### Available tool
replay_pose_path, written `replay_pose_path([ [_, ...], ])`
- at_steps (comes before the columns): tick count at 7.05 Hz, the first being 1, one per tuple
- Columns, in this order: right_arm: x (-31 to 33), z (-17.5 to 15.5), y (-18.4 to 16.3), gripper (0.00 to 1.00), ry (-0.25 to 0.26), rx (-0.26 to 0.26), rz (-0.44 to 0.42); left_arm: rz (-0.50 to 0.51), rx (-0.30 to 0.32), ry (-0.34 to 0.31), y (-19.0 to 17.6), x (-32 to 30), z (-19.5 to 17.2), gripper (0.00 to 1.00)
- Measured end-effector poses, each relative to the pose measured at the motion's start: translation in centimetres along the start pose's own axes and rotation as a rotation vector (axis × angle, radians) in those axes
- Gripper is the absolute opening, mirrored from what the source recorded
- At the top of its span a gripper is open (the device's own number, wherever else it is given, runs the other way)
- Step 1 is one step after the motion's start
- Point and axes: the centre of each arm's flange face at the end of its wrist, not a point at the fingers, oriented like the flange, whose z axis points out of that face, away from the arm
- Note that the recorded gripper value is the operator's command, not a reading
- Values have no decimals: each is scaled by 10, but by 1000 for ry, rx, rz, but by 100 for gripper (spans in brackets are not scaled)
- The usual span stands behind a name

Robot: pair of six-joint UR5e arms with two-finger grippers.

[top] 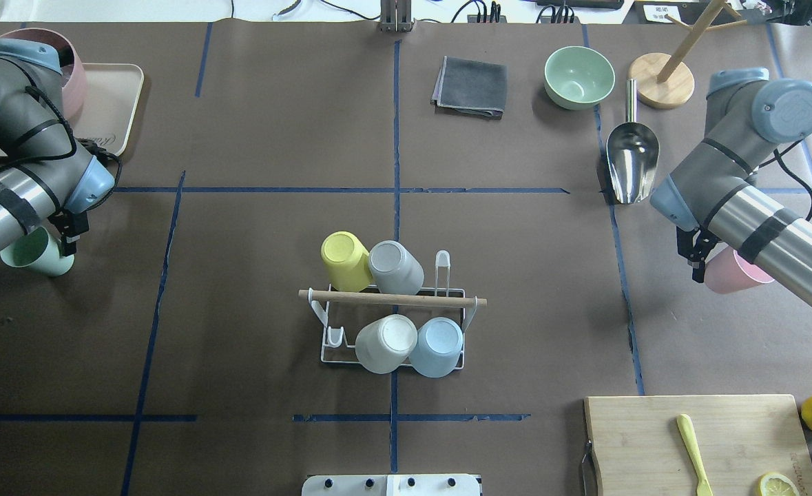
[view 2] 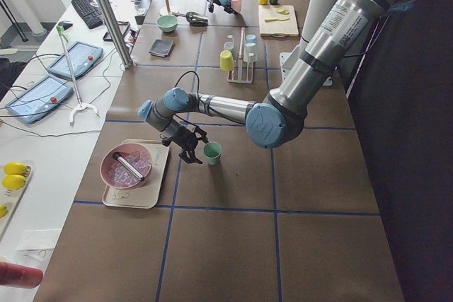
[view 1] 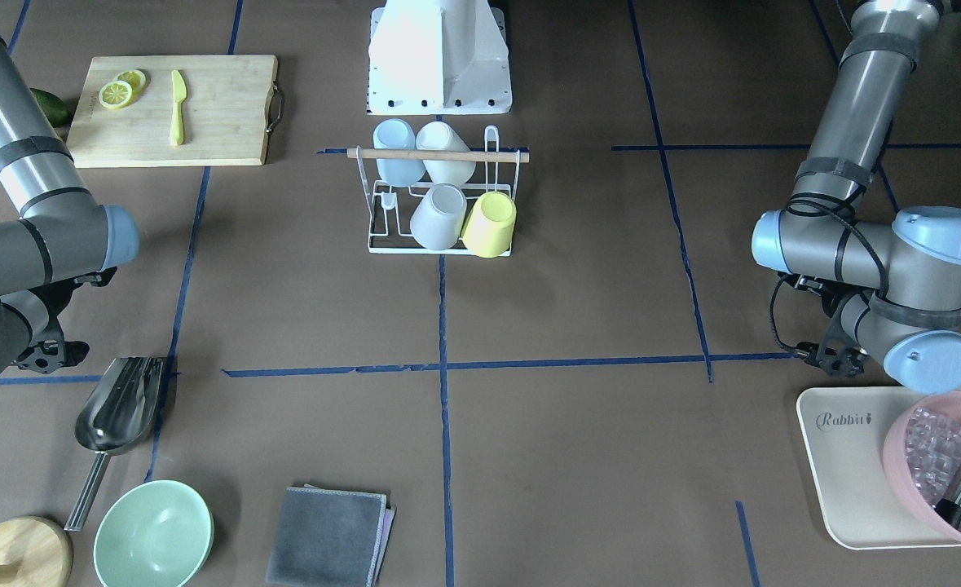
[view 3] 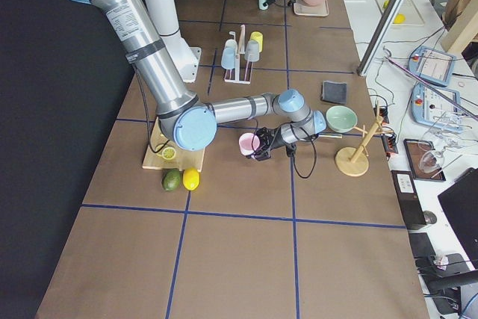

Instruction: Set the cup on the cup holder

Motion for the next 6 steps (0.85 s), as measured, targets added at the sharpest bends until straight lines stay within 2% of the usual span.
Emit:
replay_pose_path([
  [1,-9,-25,9,9,21,28,-12,-11,-14,14,-1,1,6,100],
  [2,-14,-52,23,9,28,79,-35,-25,-30,24,0,1,9,100],
  [4,-14,-112,68,9,18,225,-90,-52,-58,35,4,0,14,100],
  [5,-18,-131,85,8,26,292,-135,-55,-66,36,4,0,17,99],
  [6,-22,-147,98,5,45,365,-186,-56,-71,36,4,1,20,55],
])
